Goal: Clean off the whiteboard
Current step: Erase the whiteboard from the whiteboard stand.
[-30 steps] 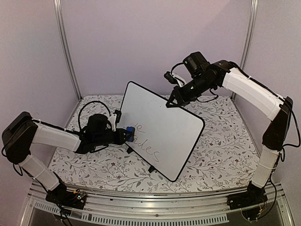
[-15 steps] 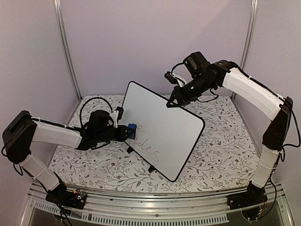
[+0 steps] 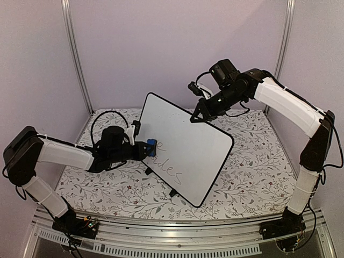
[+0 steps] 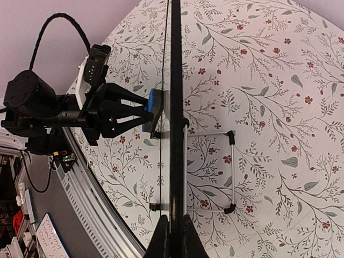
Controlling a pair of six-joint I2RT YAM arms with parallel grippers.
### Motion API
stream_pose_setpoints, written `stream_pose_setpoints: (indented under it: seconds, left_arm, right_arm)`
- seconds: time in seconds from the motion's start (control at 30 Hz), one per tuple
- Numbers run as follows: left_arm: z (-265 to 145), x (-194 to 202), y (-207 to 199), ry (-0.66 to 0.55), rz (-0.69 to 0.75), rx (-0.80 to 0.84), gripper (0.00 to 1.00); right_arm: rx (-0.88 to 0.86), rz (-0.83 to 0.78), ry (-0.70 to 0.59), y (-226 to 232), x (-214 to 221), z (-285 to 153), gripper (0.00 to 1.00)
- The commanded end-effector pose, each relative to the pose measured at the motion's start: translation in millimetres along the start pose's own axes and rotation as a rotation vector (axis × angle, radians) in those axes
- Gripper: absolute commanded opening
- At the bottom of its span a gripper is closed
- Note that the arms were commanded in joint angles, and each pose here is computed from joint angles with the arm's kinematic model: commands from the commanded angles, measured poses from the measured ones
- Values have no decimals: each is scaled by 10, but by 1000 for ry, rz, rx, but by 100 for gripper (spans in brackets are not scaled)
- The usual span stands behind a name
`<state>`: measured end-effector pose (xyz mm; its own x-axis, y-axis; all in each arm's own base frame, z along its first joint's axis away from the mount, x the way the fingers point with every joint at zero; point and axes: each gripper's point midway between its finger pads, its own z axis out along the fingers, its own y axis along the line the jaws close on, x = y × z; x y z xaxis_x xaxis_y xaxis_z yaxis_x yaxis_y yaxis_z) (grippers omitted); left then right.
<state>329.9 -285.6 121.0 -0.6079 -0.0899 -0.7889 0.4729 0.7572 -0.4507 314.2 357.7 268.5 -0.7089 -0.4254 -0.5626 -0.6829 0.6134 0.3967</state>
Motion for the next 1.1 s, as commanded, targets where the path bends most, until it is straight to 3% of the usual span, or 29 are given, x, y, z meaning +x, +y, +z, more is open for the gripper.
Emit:
stream_pose_setpoints:
  seconds: [0.0,0.23,0.73,1.07]
  left_arm:
    - [-39,357,52,72,-21,-3,0]
    - [-44,350,41,65,-21,-1,0]
    - [134,-99,-242,10,32,34,0]
    - [91,-9,-177,22,27,14,0]
  right_arm:
    - [-78,-95,97,240,261,113,0]
    - [-78,-95,100,235,271,124,0]
    - [-81,-93,103,232,269,148,0]
    - [-83,-91,108,228,272,169,0]
